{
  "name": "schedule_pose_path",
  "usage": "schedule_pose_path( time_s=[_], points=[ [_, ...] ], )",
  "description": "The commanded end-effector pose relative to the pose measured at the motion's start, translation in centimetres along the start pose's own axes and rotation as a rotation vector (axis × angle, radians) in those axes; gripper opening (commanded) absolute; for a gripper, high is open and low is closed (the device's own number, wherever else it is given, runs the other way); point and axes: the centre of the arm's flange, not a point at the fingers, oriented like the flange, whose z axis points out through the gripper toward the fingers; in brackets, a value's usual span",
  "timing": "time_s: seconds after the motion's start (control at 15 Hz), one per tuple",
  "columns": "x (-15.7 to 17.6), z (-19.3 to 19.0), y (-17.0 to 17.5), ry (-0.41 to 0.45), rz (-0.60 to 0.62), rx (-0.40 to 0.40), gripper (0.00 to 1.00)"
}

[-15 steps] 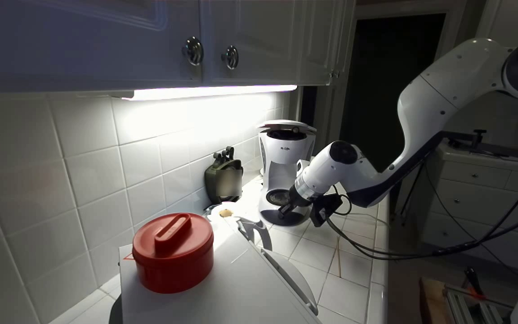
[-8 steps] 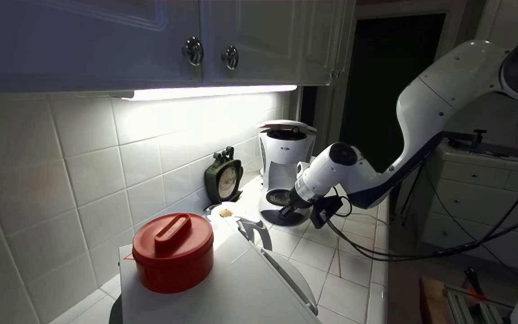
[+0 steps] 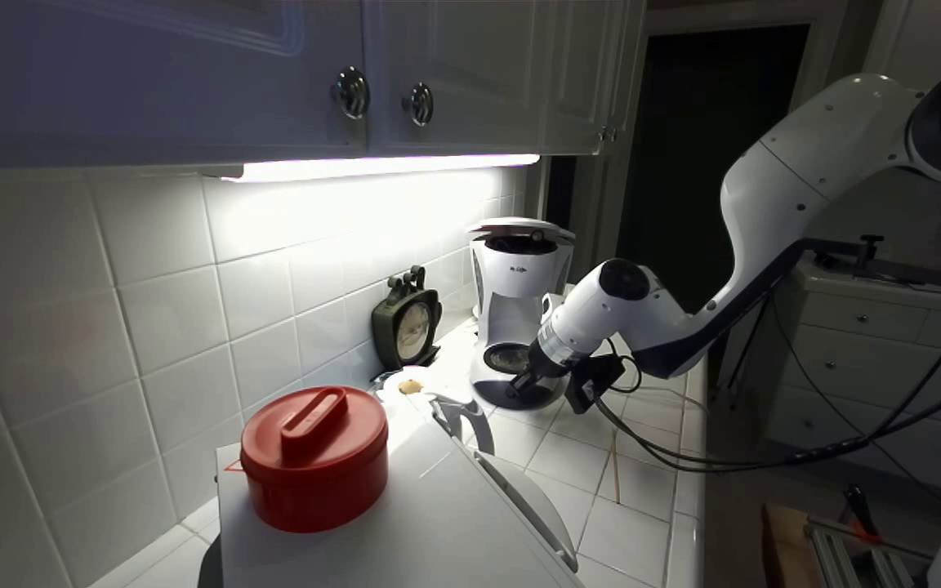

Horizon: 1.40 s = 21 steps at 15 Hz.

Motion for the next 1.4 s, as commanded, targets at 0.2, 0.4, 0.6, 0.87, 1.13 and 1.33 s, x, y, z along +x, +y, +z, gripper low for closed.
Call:
schedule_pose_path(
  time_s=[0.2, 0.4, 0.6, 0.87, 1.13, 1.33],
  points=[
    [0.3, -0.8, -0.8, 0.012, 0.002, 0.021, 0.02],
    [0.4, -0.6, -1.3, 0.014, -0.008, 0.030, 0.02],
    [0.4, -0.3, -1.4, 0.019, -0.014, 0.029, 0.02],
    [0.6, 0.0, -1.3, 0.022, -0.012, 0.028, 0.02],
    [0.5, 0.2, -1.3, 0.019, -0.012, 0.027, 0.02],
    [0.3, 0.3, -1.1, 0.014, -0.009, 0.024, 0.02]
  ],
)
